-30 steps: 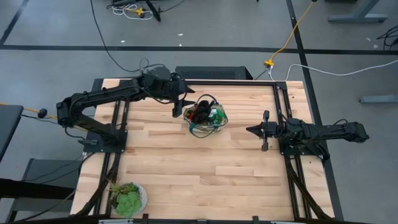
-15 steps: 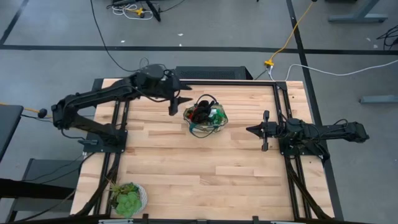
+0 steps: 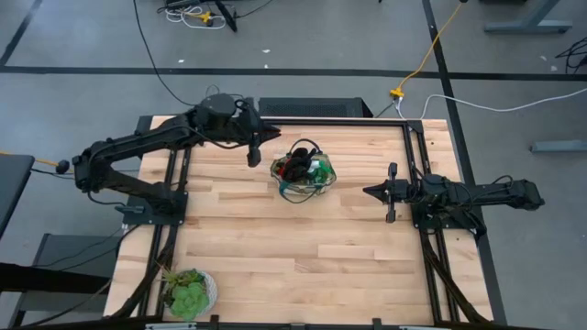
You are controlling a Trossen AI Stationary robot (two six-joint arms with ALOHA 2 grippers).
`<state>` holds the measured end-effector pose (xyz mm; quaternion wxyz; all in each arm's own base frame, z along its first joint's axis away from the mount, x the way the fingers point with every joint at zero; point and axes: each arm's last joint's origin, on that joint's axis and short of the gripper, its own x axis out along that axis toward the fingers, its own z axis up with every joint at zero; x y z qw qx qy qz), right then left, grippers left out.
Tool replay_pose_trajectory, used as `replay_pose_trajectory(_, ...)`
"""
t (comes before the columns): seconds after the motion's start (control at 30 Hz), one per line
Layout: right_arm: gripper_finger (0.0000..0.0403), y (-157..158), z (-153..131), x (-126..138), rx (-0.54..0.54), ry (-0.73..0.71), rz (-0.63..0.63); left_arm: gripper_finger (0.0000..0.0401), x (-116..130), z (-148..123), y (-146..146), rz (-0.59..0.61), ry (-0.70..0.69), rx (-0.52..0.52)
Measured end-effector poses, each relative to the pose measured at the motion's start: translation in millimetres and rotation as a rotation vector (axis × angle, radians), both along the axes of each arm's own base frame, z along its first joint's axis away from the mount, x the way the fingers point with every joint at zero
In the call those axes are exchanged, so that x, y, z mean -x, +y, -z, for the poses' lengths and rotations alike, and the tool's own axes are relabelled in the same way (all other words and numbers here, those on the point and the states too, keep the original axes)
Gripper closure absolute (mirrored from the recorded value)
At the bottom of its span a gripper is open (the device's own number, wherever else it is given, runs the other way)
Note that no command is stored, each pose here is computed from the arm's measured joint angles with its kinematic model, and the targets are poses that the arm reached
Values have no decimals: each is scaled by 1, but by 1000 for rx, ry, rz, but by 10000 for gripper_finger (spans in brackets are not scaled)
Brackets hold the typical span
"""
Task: Pick & Place Garden tools in Gardening bag
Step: Return to Home Position
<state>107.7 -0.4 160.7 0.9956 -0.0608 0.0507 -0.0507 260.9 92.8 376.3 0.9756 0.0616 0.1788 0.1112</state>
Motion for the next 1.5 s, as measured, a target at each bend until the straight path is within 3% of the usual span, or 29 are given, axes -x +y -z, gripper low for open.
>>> replay_pose_trajectory(0.27,387,0,0,0,0,0,0,395,-1,-2,0,-9,-30,26)
replay_pose_trajectory(0.77,387,0,0,0,0,0,0,395,-1,-2,-2,-2,-24,26)
replay_pose_trajectory(1.0,387,0,0,0,0,0,0,397,-5,3,-19,53,13,-14)
replay_pose_trajectory(1.2,387,0,0,0,0,0,0,398,10,25,-36,77,-73,-66)
replay_pose_trajectory(1.5,387,0,0,0,0,-1,0,399,55,78,-56,111,-194,-90)
